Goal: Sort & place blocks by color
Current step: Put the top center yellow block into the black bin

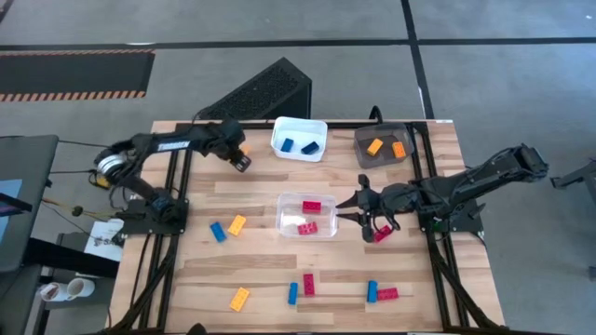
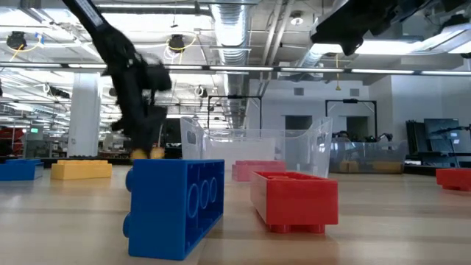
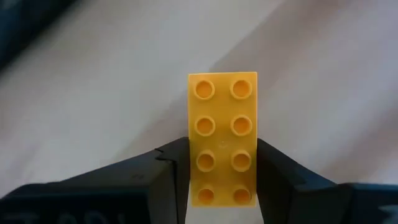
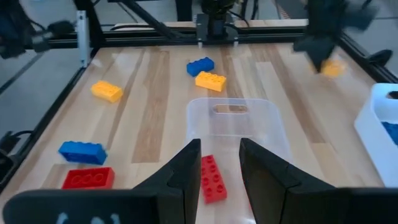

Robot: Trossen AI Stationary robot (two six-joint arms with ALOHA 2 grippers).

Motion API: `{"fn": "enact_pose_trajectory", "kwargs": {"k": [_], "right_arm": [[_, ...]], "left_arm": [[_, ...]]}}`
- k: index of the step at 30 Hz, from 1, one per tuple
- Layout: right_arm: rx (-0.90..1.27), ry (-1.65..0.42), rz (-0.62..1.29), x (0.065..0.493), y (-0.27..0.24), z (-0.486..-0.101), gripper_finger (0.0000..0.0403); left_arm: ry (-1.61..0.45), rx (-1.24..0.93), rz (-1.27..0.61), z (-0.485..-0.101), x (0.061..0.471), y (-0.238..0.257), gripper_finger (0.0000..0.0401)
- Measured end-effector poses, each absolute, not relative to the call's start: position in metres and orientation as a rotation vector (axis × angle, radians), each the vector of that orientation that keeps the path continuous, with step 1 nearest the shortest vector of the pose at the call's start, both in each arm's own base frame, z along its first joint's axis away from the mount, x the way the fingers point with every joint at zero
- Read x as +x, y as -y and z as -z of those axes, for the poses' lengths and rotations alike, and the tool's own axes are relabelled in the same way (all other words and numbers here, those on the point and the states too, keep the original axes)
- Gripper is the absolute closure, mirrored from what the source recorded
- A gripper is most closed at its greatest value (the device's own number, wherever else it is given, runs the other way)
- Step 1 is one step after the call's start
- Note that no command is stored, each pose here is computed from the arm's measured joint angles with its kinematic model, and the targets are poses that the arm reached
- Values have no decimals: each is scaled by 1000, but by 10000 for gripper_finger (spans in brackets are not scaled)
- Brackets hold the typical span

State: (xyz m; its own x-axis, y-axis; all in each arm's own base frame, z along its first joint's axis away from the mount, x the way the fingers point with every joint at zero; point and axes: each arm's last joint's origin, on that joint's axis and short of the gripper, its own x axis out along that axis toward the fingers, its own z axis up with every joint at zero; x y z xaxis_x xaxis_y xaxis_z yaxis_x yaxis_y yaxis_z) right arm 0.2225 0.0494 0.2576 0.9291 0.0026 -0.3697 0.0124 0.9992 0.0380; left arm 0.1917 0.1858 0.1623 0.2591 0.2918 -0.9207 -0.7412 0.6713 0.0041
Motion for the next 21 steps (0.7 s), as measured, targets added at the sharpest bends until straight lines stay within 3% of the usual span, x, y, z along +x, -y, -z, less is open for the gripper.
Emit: {"fn": "enact_pose_trajectory", "kwargs": {"k": [9, 16, 21], "right_arm": [[33, -366, -40, 220, -61, -259, 269], [65, -257, -32, 226, -60, -267, 269], [58, -202, -22, 239, -59, -265, 269]], "left_arm": [[-499, -340, -474, -231, 203, -118, 299], [-92, -313, -310, -230, 204, -42, 299], [85, -286, -209, -222, 204, 3, 299]]}}
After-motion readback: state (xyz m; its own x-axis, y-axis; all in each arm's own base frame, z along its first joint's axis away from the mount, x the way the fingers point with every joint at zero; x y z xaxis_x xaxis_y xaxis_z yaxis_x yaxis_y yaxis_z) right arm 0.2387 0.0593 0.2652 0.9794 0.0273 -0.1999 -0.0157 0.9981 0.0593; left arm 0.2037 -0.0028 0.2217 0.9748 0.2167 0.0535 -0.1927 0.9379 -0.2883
